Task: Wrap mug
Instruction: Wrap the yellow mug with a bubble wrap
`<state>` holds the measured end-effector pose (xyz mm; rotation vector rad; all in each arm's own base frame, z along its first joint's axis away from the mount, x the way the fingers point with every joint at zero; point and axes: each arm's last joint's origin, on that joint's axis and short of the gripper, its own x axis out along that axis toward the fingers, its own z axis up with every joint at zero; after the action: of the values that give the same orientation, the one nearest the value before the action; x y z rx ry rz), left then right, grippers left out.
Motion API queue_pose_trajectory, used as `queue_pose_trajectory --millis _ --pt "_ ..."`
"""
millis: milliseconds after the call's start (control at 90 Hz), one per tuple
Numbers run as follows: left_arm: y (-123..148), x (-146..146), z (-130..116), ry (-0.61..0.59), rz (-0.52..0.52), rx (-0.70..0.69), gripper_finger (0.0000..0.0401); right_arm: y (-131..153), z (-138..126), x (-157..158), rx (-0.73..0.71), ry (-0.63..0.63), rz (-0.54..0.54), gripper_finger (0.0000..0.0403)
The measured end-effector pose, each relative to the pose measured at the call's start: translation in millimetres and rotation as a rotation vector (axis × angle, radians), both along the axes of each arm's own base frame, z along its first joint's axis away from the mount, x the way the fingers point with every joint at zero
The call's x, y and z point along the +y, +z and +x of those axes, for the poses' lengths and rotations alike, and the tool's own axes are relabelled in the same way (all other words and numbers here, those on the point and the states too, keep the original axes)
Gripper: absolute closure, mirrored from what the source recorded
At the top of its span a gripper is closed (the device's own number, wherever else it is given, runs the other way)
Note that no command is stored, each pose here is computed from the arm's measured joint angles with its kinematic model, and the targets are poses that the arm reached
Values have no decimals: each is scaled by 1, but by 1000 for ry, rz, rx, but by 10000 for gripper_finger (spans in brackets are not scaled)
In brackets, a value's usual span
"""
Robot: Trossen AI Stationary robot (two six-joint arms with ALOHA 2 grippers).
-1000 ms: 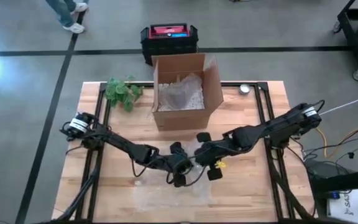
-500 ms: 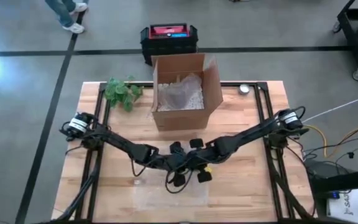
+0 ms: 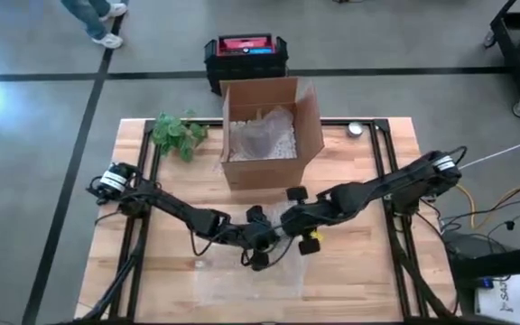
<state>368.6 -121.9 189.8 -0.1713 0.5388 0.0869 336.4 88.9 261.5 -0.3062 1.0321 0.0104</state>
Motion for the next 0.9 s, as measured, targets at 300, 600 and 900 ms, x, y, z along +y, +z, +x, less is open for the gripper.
queue_pose_trajectory --millis 300,600,900 --pt "0 0 0 0 0 0 379 -44 14 -18 73 -89 -43 403" --pt "0 0 0 0 1 4 379 -43 18 -5 56 26 144 403" --pt "0 0 -1 -3 -1 14 379 -61 18 15 124 124 241 403"
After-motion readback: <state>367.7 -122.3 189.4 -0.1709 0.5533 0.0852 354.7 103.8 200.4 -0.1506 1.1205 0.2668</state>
